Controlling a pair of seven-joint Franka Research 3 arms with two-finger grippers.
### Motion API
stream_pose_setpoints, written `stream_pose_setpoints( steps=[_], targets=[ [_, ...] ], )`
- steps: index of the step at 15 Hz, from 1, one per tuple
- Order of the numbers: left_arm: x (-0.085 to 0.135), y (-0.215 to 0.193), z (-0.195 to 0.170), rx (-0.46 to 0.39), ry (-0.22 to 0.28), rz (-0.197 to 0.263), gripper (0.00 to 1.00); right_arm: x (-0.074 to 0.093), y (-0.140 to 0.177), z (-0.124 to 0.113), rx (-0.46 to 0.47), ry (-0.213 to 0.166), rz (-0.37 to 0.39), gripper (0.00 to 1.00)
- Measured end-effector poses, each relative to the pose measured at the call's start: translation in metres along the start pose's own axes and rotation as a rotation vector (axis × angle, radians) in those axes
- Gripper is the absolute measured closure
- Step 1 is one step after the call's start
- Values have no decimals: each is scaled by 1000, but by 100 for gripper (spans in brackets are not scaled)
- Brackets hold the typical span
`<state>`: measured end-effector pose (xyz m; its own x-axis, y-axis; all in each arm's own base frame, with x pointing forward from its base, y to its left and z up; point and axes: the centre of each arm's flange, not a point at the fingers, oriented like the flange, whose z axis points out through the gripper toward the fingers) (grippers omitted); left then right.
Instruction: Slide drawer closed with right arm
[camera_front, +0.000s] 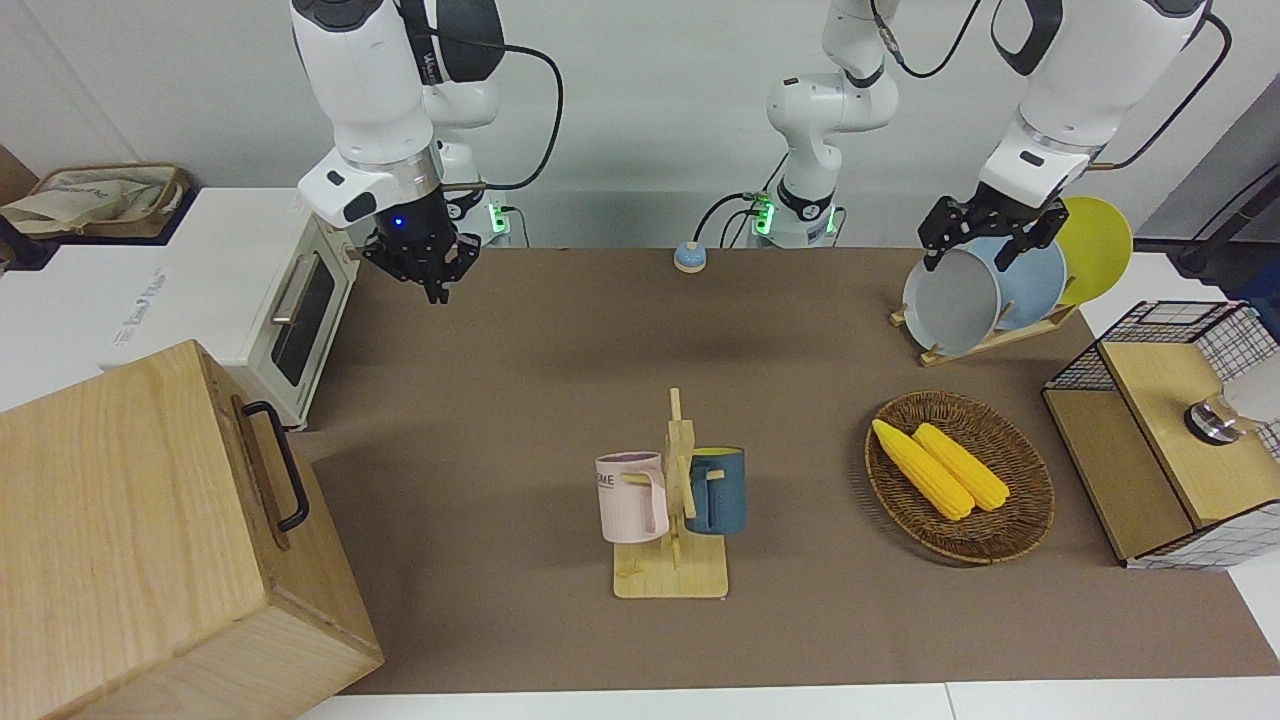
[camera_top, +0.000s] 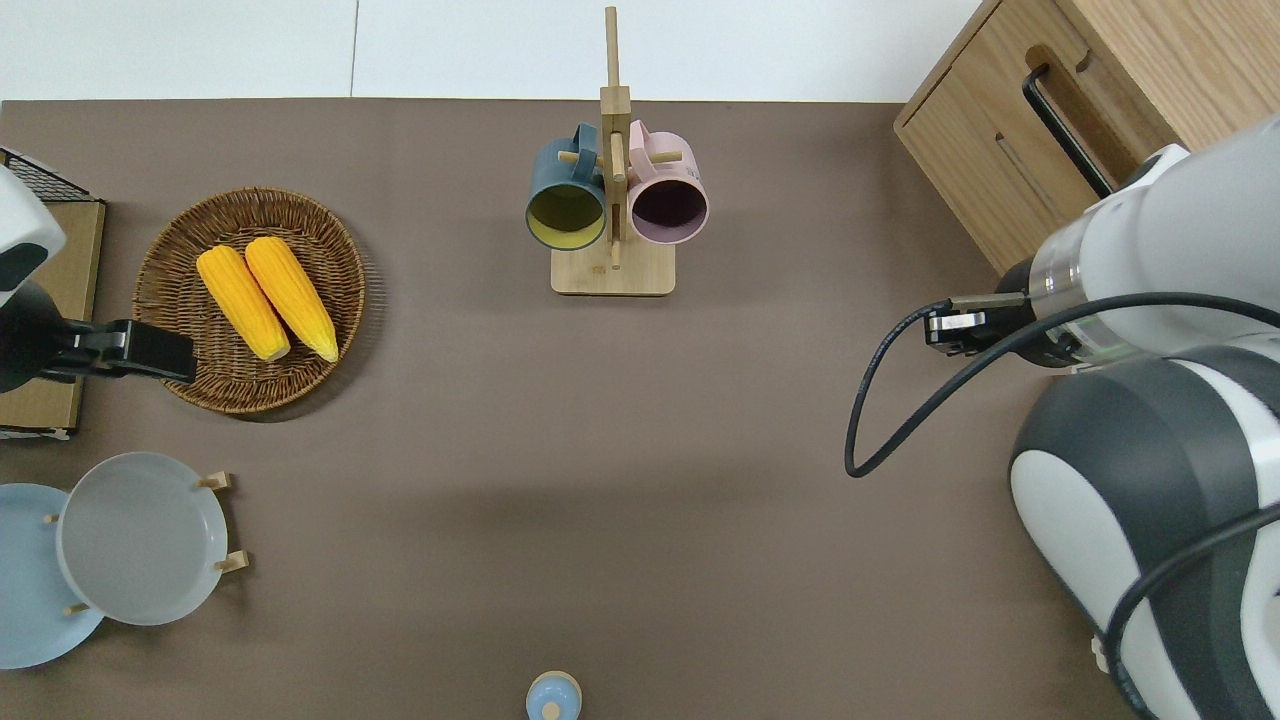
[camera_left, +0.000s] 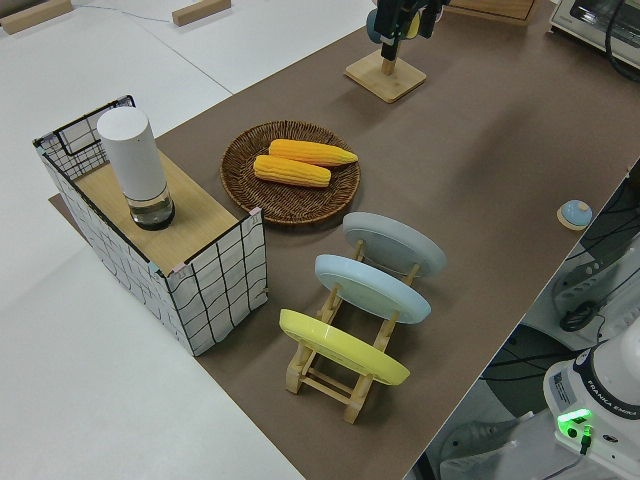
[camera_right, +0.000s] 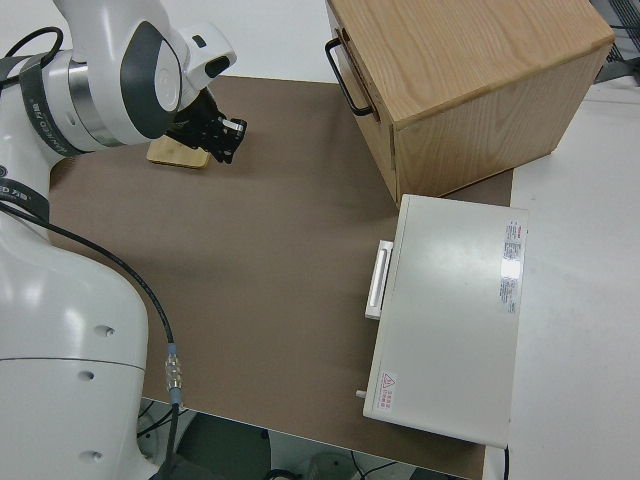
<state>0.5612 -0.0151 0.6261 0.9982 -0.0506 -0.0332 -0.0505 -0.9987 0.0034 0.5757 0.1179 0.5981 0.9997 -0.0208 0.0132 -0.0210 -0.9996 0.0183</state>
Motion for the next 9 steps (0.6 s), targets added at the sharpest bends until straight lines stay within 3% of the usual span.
stream_pose_setpoints(
  steps=[5,9],
  targets=[
    [0,0,0,0,0,0,0,1,3,-1,-6,4,5,34],
    [0,0,0,0,0,0,0,3,10,-1,-7,7,15,1]
  ],
)
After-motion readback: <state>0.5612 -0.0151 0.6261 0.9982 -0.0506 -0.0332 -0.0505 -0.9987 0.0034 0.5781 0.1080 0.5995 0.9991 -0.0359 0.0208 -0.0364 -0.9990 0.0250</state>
